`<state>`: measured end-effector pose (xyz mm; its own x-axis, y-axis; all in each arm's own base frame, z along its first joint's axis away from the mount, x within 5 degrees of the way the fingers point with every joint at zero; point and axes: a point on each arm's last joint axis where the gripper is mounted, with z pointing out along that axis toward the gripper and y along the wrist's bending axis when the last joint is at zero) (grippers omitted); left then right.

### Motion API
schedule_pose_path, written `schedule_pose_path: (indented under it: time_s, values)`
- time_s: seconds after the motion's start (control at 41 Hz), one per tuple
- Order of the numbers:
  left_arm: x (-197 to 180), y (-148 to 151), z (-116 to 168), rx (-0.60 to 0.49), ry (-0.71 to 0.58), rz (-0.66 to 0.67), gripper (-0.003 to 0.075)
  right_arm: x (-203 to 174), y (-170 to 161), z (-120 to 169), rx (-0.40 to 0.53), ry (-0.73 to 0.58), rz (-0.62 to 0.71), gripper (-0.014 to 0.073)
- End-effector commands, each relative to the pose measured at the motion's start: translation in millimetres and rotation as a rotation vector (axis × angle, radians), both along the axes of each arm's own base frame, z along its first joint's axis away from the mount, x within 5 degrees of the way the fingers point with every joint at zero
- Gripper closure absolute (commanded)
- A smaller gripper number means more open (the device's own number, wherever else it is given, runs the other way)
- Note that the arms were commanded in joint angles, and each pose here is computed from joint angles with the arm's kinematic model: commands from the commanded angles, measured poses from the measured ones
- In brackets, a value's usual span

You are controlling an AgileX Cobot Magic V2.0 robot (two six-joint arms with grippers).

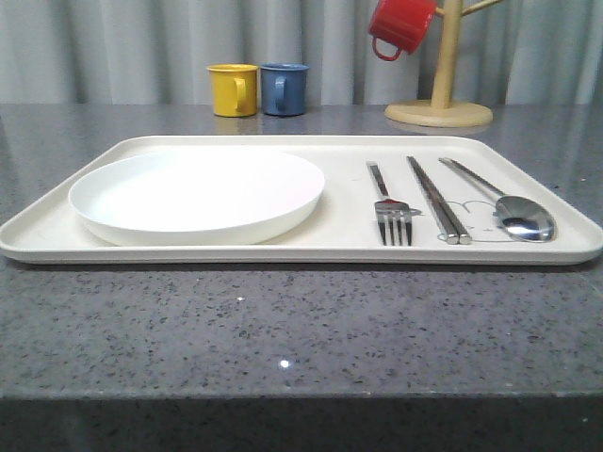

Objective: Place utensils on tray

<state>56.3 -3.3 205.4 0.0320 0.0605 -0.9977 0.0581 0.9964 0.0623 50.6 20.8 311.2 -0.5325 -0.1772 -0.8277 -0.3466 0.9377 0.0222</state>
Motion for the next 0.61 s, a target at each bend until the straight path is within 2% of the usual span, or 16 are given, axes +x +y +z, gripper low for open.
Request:
schedule_pose_path:
  time_s: [0.0, 0.122, 0.269, 0.415, 0.562, 0.586]
  values:
    - [-2.8, -0.5, 8.8, -0.021, -0.1, -0.011, 0.0738, 1.8, -5.1, 2.2, 0.037, -0.192, -0.081, 0.0663]
    - [-2.8, -0.5, 8.8, -0.021, -0.1, -0.011, 0.0738, 0.9, -10.8, -14.2, 0.079, -0.392, -0.177, 0.0663]
    - [-2.8, -0.5, 8.8, -0.021, -0.1, -0.011, 0.0738, 0.3, -15.4, -44.5, 0.099, -0.55, -0.255, 0.0663]
    - [-2.8, -0.5, 8.8, -0.021, -0.1, -0.011, 0.0738, 1.6, -18.4, -78.0, 0.122, -0.626, -0.317, 0.0663]
    - [-2.8, -0.5, 8.8, -0.021, -0.1, -0.011, 0.0738, 4.9, -20.3, -108.6, 0.136, -0.655, -0.351, 0.0663]
    - [-2.8, -0.5, 8.8, -0.021, -0.1, -0.011, 0.0738, 4.9, -20.1, -109.7, 0.131, -0.627, -0.351, 0.0663]
